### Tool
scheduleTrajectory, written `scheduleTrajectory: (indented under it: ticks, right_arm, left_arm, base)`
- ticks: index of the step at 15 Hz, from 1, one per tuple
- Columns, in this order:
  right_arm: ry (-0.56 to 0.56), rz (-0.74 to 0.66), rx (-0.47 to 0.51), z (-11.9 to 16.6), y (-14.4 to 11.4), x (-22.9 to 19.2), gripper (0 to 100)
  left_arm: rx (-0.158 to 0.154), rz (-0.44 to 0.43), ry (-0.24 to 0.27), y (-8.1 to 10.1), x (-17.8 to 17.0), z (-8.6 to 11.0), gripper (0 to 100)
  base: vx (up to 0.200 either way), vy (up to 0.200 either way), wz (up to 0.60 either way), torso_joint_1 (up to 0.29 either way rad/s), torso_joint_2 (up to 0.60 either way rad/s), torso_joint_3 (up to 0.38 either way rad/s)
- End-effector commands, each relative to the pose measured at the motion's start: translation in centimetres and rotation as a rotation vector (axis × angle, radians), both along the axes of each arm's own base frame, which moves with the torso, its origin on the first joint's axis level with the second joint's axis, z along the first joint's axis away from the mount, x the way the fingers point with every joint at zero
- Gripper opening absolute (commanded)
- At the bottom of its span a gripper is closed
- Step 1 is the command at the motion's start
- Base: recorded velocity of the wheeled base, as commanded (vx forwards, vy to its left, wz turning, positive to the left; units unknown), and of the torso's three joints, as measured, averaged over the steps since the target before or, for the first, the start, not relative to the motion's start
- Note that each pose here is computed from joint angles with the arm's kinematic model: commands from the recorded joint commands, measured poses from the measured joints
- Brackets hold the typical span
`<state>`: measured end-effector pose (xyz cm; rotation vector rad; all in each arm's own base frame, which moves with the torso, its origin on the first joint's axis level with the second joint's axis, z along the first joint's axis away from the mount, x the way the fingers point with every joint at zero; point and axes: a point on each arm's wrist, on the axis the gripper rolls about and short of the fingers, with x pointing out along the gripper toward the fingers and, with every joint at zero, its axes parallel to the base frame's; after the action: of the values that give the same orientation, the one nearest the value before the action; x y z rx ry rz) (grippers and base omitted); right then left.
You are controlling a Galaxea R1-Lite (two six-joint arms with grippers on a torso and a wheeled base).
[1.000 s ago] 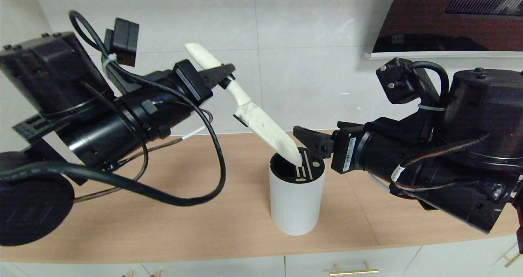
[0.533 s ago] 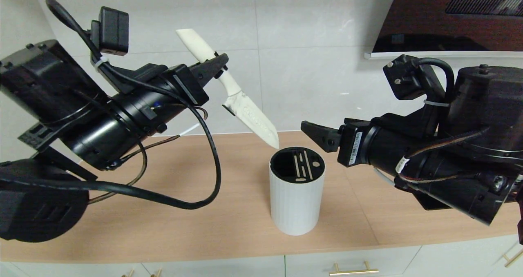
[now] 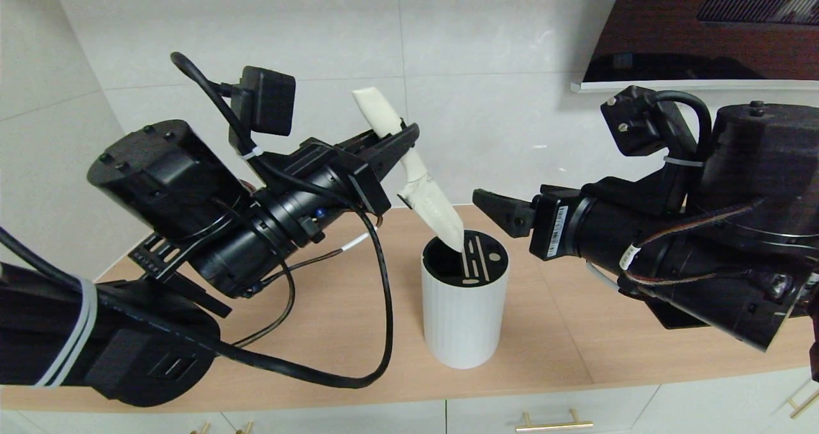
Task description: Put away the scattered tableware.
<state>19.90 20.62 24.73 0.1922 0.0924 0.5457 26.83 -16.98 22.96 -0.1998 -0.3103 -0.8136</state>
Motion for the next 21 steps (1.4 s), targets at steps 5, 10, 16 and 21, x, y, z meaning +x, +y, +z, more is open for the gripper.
scheduleTrajectory:
  ticks: [5, 10, 16, 21]
  right_arm:
    - [0.001, 0.001, 0.000, 0.0, 0.0, 0.0, 100]
    - [0.003, 0.001, -0.003, -0.1, 0.1, 0.1, 100]
    - [0.005, 0.001, -0.005, -0.2, 0.2, 0.1, 100]
    - [-0.001, -0.001, 0.001, 0.0, 0.1, 0.0, 100]
  left_arm:
    - [0.075, 0.005, 0.045, -0.9, 0.9, -2.6, 0]
    - [0.093, -0.003, 0.071, -1.3, 1.1, -3.6, 0]
    - [0.116, -0.016, 0.107, -2.1, 1.6, -5.1, 0]
    - [0.138, -0.029, 0.138, -2.9, 1.9, -6.4, 0]
  base:
    - [0.000, 0.000, 0.00, 0.000, 0.00, 0.000]
    - [0.000, 0.000, 0.00, 0.000, 0.00, 0.000]
    - [0.000, 0.000, 0.00, 0.000, 0.00, 0.000]
    - [0.000, 0.000, 0.00, 0.000, 0.00, 0.000]
